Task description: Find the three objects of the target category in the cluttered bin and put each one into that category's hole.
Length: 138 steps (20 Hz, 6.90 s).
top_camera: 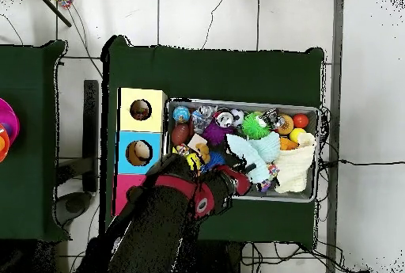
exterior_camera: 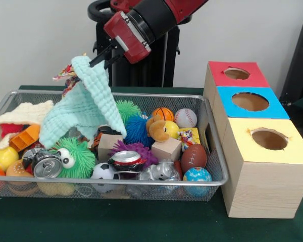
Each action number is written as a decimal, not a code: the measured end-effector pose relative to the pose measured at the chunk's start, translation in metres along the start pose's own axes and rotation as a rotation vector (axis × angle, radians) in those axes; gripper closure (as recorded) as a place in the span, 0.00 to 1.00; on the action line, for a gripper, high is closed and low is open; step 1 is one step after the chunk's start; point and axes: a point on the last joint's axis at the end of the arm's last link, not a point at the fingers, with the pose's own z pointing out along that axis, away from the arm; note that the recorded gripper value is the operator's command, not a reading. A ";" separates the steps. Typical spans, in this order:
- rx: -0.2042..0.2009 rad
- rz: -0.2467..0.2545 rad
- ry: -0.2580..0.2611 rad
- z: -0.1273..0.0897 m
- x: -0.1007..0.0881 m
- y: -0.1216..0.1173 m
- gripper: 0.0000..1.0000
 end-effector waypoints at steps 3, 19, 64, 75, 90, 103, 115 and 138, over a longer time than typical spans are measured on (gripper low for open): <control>-0.003 -0.003 0.005 -0.002 0.003 0.005 1.00; -0.010 0.012 0.026 -0.005 0.007 0.014 0.00; -0.801 0.421 0.467 -0.037 -0.115 0.048 0.00; -0.897 0.373 0.483 -0.076 -0.113 0.068 0.00; -0.839 0.391 0.396 -0.052 -0.123 0.025 0.00; -0.794 0.368 0.353 -0.025 -0.115 0.008 0.00; -0.823 0.328 0.225 0.002 -0.113 0.027 0.00; -0.776 0.365 0.189 0.043 -0.130 0.005 0.00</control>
